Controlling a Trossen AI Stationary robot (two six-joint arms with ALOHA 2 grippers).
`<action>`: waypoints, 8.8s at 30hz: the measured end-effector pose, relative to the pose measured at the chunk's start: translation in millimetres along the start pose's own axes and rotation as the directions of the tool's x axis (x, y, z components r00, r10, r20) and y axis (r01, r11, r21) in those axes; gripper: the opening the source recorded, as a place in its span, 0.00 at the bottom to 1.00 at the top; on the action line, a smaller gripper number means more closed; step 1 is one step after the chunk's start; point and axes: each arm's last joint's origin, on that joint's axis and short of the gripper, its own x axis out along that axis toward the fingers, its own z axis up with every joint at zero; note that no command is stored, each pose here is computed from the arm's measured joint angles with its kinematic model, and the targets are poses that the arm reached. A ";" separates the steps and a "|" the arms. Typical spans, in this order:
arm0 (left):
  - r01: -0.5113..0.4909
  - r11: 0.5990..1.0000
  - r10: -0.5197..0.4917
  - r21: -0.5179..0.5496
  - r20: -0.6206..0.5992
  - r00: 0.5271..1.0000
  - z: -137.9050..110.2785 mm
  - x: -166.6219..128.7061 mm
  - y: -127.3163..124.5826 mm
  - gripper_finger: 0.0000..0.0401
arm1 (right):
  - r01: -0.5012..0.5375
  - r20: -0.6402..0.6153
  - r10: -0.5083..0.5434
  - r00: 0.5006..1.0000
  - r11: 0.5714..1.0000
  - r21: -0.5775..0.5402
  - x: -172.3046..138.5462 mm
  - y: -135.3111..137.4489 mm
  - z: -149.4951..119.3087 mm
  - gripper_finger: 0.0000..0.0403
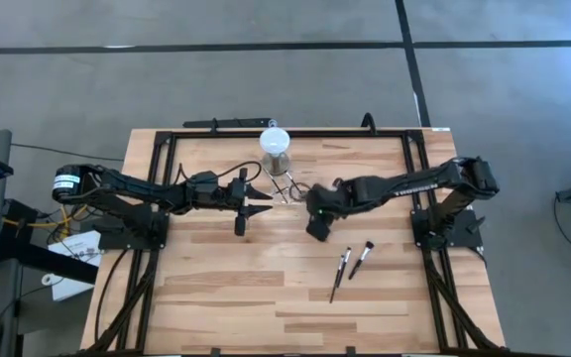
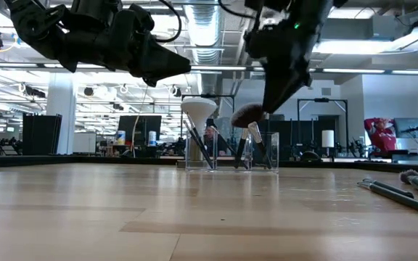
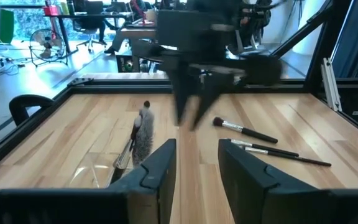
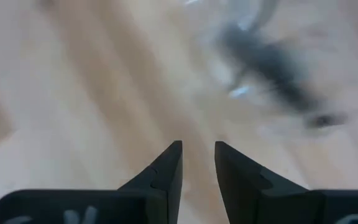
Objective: Put items in baskets/containers
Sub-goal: Put the black powder brush into the transparent organizer
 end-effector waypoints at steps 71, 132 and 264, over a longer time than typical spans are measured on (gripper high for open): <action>0.211 0.976 -0.212 -0.058 -0.026 0.977 -3.6 0.0 -24.4 0.28 | -0.325 -0.438 0.084 0.895 0.797 -0.510 21.8 43.5 -114.6 0.11; 0.140 0.988 -0.146 -0.058 -0.100 0.984 -21.9 -7.4 -27.3 0.33 | 0.351 0.290 -0.433 0.854 0.889 0.294 -77.9 -106.1 -70.7 0.00; 0.140 0.971 -0.186 0.196 0.242 0.952 12.4 -10.1 -45.7 0.33 | -0.620 0.764 0.552 0.334 0.739 -0.263 24.1 50.2 3.3 0.10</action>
